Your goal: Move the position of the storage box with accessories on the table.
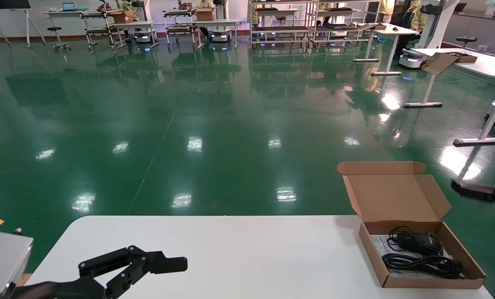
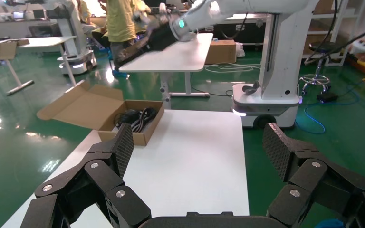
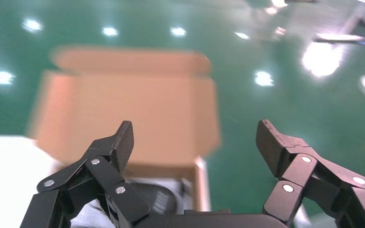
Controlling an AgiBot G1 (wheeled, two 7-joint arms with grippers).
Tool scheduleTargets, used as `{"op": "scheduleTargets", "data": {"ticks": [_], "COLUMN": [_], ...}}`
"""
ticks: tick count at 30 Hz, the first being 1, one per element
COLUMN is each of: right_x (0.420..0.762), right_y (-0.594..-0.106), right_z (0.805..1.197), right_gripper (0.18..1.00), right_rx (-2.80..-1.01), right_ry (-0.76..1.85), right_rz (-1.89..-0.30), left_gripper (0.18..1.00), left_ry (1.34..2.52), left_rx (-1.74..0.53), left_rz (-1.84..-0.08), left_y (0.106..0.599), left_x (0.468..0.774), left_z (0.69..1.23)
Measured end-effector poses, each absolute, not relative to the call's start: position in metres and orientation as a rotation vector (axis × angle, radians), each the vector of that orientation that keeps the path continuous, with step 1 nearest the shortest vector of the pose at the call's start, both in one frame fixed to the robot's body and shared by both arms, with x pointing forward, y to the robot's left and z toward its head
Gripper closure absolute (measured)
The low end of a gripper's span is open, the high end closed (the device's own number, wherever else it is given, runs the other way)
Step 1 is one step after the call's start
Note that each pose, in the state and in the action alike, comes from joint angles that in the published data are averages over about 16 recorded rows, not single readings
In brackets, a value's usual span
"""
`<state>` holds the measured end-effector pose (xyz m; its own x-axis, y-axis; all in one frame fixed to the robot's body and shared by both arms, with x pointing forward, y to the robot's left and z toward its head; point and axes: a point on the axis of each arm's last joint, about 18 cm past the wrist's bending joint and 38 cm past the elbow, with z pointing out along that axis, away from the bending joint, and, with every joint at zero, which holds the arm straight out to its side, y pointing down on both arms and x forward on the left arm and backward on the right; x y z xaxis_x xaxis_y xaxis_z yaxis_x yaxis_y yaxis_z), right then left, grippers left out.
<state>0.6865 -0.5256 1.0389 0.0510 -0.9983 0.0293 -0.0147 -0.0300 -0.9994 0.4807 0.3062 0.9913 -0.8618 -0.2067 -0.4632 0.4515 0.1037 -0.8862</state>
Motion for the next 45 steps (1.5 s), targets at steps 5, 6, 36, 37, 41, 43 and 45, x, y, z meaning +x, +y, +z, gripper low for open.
{"op": "scheduleTargets", "data": {"ticks": [5, 6, 36, 37, 41, 43, 45], "right_x": [0.665, 0.66, 0.615, 0.614, 0.608, 0.604, 0.601], "right_y": [-0.503, -0.498, -0.428, -0.425, -0.412, -0.406, -0.4], "right_z": [1.07, 1.075, 1.082, 1.081, 1.074, 1.07, 1.067], "right_gripper": [0.236, 0.227, 0.178, 0.178, 0.178, 0.178, 0.178], "right_rx": [-1.248, -1.246, -1.349, -1.357, -1.387, -1.401, -1.415], "right_ry": [1.041, 1.015, 0.629, 0.612, 0.541, 0.506, 0.47], "right_rz": [-0.998, -0.956, -0.668, -0.667, -0.66, -0.656, -0.652], "left_gripper": [0.184, 0.184, 0.184, 0.184, 0.184, 0.184, 0.184], "left_ry": [1.909, 1.909, 1.908, 1.908, 1.908, 1.908, 1.908], "left_rx": [0.238, 0.238, 0.237, 0.237, 0.237, 0.237, 0.237], "left_rz": [-1.809, -1.809, -1.809, -1.809, -1.809, -1.809, -1.809], "left_y": [0.306, 0.306, 0.306, 0.306, 0.306, 0.306, 0.306], "left_x": [0.481, 0.481, 0.481, 0.481, 0.481, 0.481, 0.481], "left_z": [0.991, 0.991, 0.991, 0.991, 0.991, 0.991, 0.991]}}
